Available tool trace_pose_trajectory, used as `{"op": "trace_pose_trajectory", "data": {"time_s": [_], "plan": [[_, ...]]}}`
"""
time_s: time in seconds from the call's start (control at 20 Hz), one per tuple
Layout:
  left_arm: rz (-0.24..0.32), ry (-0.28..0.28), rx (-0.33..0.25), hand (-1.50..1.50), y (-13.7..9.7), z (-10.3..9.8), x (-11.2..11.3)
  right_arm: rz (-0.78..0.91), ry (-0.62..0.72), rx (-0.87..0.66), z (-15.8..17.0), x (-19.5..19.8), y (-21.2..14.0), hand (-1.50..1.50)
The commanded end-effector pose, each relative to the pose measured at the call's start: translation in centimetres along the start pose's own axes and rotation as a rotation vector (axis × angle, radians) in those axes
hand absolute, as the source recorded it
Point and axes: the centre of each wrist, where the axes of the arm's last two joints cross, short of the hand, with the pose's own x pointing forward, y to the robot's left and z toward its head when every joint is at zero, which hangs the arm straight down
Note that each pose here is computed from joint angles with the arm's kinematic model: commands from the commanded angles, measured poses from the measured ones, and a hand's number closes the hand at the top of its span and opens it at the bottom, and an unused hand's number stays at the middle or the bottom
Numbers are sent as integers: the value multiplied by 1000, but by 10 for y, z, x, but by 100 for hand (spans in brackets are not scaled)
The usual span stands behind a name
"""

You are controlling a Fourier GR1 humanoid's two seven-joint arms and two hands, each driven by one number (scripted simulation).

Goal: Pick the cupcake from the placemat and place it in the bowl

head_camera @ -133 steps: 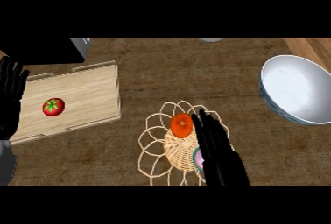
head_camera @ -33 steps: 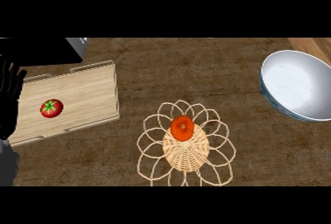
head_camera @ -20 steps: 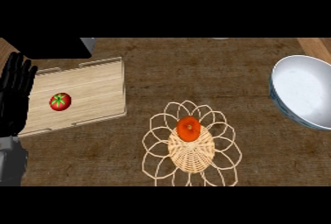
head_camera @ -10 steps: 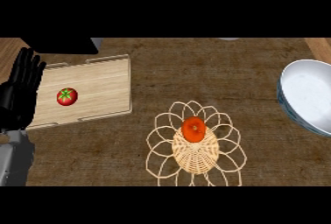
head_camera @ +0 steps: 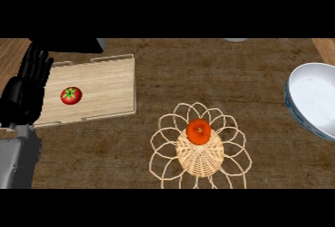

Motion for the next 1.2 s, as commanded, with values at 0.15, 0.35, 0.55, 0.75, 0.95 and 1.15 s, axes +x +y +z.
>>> {"op": "trace_pose_trajectory", "data": {"time_s": [0.15,0.35,0.55,0.75,0.95,1.15], "plan": [[-14,12,22,0,4,5,-8,-81,-79,191,-60,16,59,150],[-17,1,30,0,12,12,-9,-60,-64,218,-89,23,114,150],[-18,2,34,0,17,18,5,46,-7,193,-98,14,141,150],[9,9,22,0,2,7,2,32,123,212,-111,6,177,150],[7,8,18,0,12,19,5,-115,169,212,-111,-5,226,-150],[-17,-3,28,0,28,14,-1,-333,116,187,-114,-8,235,-150]]}}
